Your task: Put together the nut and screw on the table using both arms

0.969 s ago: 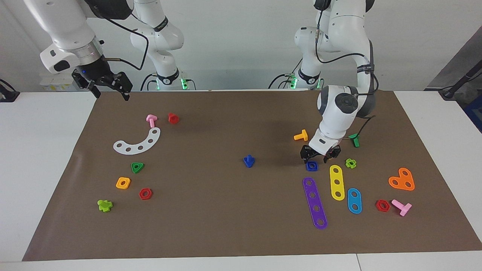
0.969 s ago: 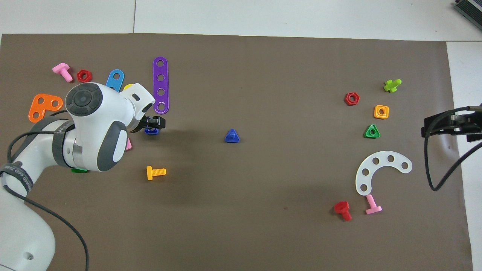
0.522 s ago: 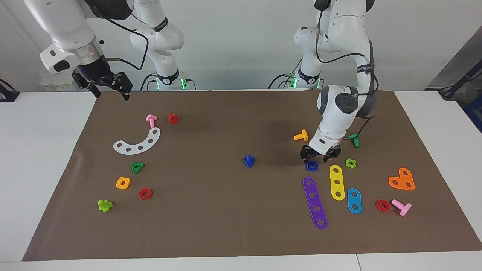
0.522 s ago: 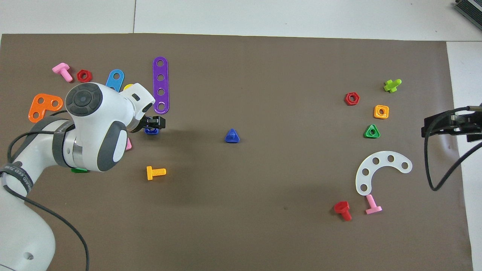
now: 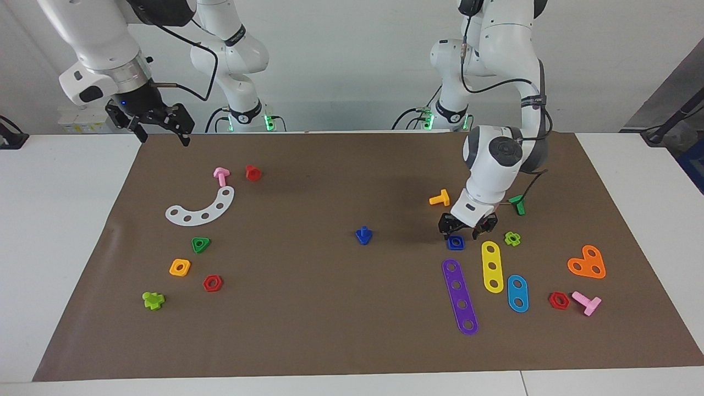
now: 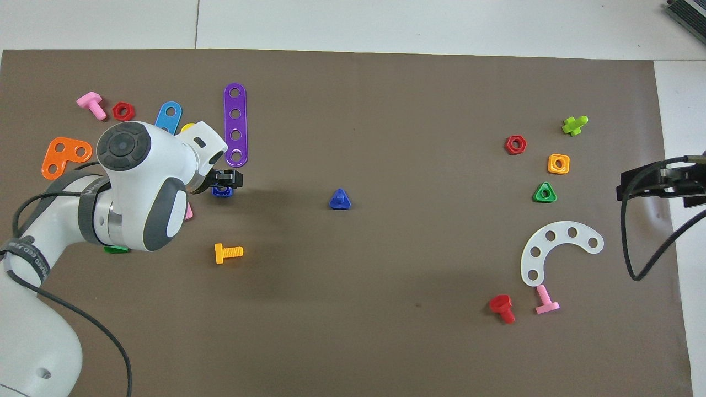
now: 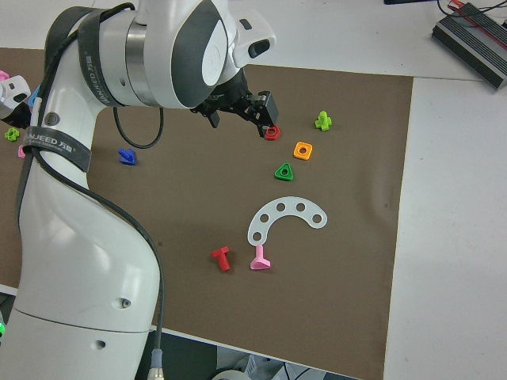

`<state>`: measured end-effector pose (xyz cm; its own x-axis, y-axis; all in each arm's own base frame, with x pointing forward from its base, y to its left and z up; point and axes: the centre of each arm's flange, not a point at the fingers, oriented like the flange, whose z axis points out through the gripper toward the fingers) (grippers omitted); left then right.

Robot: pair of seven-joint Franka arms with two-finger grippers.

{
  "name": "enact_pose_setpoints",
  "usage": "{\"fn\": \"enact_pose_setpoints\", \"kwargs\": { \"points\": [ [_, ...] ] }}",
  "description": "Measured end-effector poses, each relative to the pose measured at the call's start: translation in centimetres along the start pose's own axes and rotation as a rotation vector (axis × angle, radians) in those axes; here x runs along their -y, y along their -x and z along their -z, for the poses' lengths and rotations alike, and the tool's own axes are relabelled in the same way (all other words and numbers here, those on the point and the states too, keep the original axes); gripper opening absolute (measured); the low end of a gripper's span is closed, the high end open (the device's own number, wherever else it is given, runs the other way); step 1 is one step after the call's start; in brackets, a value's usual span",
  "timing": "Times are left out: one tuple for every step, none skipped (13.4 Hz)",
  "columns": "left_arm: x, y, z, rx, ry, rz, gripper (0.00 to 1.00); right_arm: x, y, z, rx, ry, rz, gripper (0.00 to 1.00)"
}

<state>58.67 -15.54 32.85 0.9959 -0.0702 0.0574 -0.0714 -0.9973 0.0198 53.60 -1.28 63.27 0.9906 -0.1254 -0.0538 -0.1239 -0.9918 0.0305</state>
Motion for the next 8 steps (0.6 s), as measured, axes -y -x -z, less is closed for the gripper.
{"fn": "enact_pose_setpoints", "kwargs": {
  "points": [
    [0.0,0.0,0.0,0.000,0.000,0.000,0.88,-0.1,0.0,0.0,0.000,0.000,-0.001,1.00],
    [0.0,0.0,0.0,0.001,0.000,0.000,0.88,-0.1,0.0,0.0,0.000,0.000,-0.001,1.00],
    [0.0,0.0,-0.1,0.001,0.000,0.000,0.87,-0.1,0.0,0.0,0.000,0.000,-0.001,1.00],
    [0.0,0.0,-0.1,0.002,0.000,-0.002,0.86,0.0,0.0,0.0,0.000,0.000,-0.001,1.00],
    [-0.3,0.1,-0.3,0.005,0.000,-0.005,0.86,0.0,0.0,0.0,0.000,0.000,-0.001,1.00],
    [-0.6,0.2,-0.6,0.006,0.000,-0.011,0.85,0.0,0.0,0.0,0.000,0.000,0.000,1.00],
    [-0.9,0.4,-1.1,0.000,0.001,-0.016,0.85,0.0,0.0,0.0,0.000,0.000,0.001,1.00],
    [-1.0,0.6,-1.7,-0.008,0.002,-0.019,0.84,0.1,0.0,0.0,0.000,0.000,0.002,1.00]
  ]
}}
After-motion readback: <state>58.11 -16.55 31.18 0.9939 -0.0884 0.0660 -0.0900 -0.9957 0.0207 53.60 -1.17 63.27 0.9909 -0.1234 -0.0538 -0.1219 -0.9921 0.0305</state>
